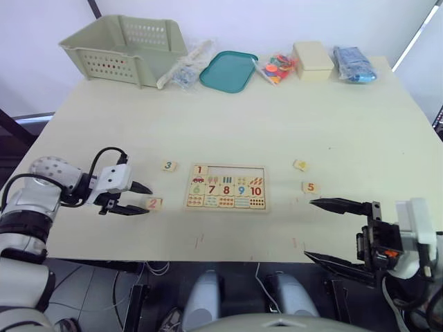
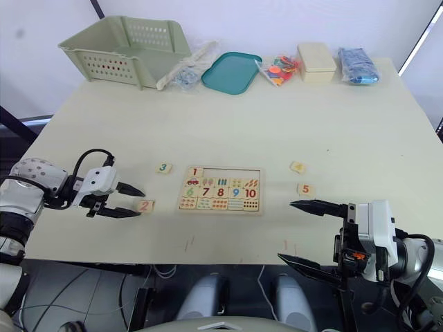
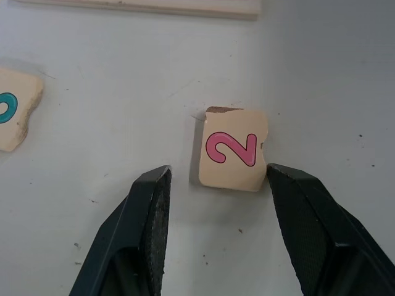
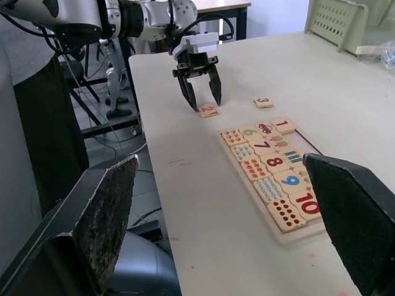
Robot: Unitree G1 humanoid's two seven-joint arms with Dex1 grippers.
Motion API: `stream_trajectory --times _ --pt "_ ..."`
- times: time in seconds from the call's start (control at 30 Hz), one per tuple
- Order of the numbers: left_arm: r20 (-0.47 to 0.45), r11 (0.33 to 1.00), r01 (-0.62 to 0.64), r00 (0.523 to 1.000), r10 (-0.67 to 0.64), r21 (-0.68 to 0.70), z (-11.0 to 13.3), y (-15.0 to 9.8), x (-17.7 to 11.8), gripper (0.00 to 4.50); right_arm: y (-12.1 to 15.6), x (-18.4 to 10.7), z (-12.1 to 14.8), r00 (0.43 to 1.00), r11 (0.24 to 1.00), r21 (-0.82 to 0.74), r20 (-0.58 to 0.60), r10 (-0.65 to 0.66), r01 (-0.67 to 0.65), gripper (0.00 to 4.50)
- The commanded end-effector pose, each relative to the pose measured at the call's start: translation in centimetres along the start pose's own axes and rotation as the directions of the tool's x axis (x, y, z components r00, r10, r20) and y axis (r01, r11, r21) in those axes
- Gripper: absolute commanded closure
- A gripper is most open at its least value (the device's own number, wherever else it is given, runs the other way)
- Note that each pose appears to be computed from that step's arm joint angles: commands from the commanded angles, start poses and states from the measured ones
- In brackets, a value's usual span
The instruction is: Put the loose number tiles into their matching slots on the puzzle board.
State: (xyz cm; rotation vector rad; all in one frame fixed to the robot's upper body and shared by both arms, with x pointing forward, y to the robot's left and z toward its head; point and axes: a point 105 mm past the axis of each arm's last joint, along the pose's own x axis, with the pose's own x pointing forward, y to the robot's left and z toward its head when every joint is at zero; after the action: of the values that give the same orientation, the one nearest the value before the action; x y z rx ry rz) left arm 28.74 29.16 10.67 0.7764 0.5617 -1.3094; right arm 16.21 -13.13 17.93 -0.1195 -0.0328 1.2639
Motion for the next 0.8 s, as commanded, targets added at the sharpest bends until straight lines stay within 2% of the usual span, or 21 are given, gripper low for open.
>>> stream_trajectory --times 0.03,0.37,0.8 --pt "0.015 0.999 0.039 0.999 -0.039 -0.021 -0.6 -1.0 0.3 1.88 0.4 0.2 0.8 1.000 0.999 -0.045 0.018 0.008 -0.008 0.00" --pt "0.048 0.999 0.025 0.999 -0.023 -0.042 -1.6 -1.8 0.7 1.88 0.4 0.0 0.9 1.000 0.999 -0.044 0.012 0.006 -0.005 0.00" --pt "0.084 0.999 0.014 0.996 -0.011 -0.034 -1.3 -1.5 1.5 1.88 0.6 0.0 0.8 1.000 0.999 -0.042 0.006 0.001 0.000 0.00"
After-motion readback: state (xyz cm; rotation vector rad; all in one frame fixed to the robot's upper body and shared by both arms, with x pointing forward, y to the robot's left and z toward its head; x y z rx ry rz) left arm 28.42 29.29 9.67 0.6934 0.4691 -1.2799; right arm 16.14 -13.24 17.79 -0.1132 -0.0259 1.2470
